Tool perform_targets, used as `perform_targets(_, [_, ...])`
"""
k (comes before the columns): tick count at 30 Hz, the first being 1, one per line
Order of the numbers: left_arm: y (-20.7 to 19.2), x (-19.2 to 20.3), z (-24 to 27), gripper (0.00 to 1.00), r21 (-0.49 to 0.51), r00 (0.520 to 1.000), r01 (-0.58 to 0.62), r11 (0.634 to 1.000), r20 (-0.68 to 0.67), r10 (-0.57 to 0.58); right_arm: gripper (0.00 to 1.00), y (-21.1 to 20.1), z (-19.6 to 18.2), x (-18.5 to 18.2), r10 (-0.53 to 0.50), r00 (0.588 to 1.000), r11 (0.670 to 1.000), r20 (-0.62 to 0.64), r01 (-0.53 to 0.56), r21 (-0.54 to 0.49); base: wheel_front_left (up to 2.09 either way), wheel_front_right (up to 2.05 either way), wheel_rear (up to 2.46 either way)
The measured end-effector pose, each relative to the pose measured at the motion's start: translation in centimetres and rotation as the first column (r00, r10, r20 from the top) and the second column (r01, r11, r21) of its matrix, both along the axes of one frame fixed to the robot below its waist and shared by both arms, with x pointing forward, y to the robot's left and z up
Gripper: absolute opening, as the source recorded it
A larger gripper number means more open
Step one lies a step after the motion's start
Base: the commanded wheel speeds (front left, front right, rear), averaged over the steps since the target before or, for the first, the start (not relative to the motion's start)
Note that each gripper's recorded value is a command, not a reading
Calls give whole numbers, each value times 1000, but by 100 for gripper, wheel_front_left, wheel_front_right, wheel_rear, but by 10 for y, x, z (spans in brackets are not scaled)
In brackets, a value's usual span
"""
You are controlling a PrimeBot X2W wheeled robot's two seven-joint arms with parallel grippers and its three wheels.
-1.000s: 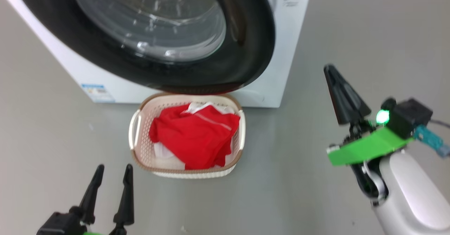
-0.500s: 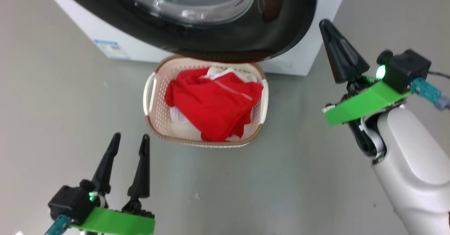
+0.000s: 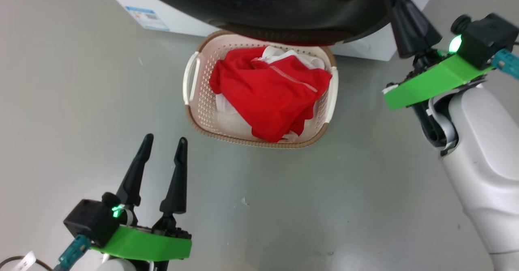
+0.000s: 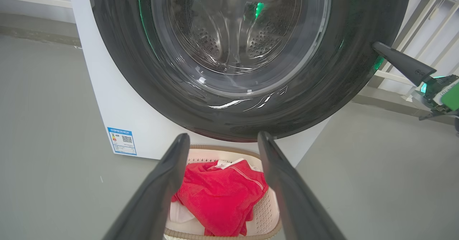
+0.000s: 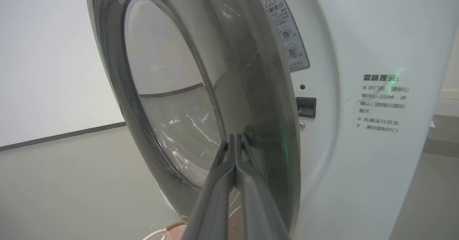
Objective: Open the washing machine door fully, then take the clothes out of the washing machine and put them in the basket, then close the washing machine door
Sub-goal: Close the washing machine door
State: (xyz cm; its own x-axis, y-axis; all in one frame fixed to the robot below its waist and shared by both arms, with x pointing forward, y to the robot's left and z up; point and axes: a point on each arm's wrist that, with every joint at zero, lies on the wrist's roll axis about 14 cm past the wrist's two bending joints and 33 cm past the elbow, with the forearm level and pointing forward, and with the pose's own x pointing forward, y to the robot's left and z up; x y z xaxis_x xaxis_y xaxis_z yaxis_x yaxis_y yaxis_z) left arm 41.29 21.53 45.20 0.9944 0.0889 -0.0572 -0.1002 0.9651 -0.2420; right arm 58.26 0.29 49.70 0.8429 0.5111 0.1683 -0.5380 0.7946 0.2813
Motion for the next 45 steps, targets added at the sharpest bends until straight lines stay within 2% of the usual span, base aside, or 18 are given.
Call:
perform_targets(9, [2, 4, -4, 100, -3, 1000, -9, 1000, -9, 9, 0, 4, -5, 20, -2, 1000, 1000, 9, 2, 22, 0, 0, 0])
perform_targets(19, [1, 11, -9, 100, -1, 1000, -6, 1000, -18, 6, 0, -5, 3, 57, -69, 997, 995, 38, 66, 77, 0, 0, 0])
perform_targets(26, [2, 12, -10, 100, 2, 1000, -12, 1000, -21, 12, 0, -2, 2, 63, -80, 996, 991, 39, 76, 107, 0, 0, 0])
perform_targets(32, [2, 13, -4, 100, 1, 1000, -12, 1000, -4, 12, 0, 2, 12, 58, -61, 996, 995, 61, 55, 87, 0, 0, 0])
perform_targets(33, [2, 12, -3, 100, 0, 1000, -12, 1000, -1, 12, 5, 3, 12, 55, -55, 996, 996, 64, 50, 79, 0, 0, 0])
perform_targets(35, [3, 12, -1, 100, 4, 1000, -12, 1000, 4, 12, 38, 4, 8, 47, -41, 998, 998, 55, 38, 59, 0, 0, 0])
perform_targets(36, [3, 11, 0, 100, 9, 1000, -12, 1000, 4, 12, 47, 4, 4, 41, -34, 998, 998, 45, 32, 48, 0, 0, 0])
perform_targets(37, [4, 10, 1, 100, 12, 1000, -13, 1000, 6, 13, 75, 5, -1, 35, -25, 999, 999, 33, 24, 34, 0, 0, 0])
perform_targets(38, [5, 9, 2, 100, 13, 1000, -16, 1000, 7, 16, 94, 4, -5, 29, -20, 1000, 1000, 21, 19, 22, 0, 0, 0])
perform_targets(39, [6, 8, 3, 100, 23, 1000, -12, 1000, 7, 12, 100, 3, -13, 16, -10, 1000, 1000, -1, 10, -2, 0, 0, 0])
perform_targets(45, [7, 4, 7, 100, 43, 1000, -6, 999, 14, 5, 100, -10, -27, -13, -11, 999, 999, -45, 9, -52, 0, 0, 0])
